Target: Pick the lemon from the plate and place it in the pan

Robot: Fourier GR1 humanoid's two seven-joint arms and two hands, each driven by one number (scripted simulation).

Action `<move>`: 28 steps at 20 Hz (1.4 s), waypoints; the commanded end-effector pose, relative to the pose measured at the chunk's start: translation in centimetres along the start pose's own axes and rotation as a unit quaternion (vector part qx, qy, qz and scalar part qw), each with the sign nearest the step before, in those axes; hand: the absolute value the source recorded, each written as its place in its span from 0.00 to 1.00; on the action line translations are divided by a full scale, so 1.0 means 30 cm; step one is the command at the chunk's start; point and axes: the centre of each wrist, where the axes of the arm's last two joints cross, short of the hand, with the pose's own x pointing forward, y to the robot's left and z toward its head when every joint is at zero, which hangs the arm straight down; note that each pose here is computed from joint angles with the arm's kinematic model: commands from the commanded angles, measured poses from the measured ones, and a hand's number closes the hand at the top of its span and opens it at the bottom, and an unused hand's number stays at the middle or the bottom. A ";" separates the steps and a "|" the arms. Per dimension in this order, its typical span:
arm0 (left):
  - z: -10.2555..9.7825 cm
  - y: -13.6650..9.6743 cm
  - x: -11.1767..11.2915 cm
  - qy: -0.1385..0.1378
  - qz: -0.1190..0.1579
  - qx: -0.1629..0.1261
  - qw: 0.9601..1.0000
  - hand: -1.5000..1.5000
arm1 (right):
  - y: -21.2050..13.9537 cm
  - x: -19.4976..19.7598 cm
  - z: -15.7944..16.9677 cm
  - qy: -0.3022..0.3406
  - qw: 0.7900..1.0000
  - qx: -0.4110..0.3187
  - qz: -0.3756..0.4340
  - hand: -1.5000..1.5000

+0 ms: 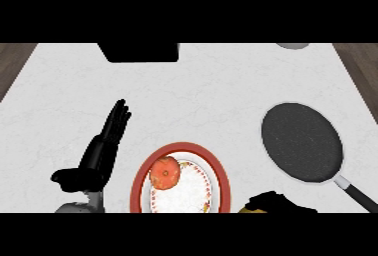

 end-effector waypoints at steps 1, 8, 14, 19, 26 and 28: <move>-0.026 0.002 0.002 0.002 -0.006 -0.013 1.000 0.50 | -0.040 -0.058 -0.097 0.039 0.997 -0.041 -0.045 1.00; -0.030 0.032 0.018 -0.005 -0.006 -0.005 1.000 0.50 | -0.003 -0.357 -0.194 0.066 0.992 -0.110 -0.006 1.00; 0.008 -0.041 -0.024 -0.005 -0.004 -0.017 1.000 0.50 | 0.006 -0.529 -0.342 0.061 0.979 -0.183 0.058 1.00; -0.056 0.015 -0.015 -0.001 0.000 -0.014 1.000 0.50 | 0.011 -0.640 -0.470 0.063 0.973 -0.221 0.000 1.00; 0.069 -0.005 -0.003 -0.005 -0.001 -0.014 1.000 0.50 | 0.001 -0.820 -0.569 0.065 0.974 -0.218 0.000 1.00; -0.011 -0.028 -0.016 -0.002 -0.002 -0.015 1.000 0.50 | -0.054 -0.864 -0.578 0.130 0.984 -0.125 -0.007 1.00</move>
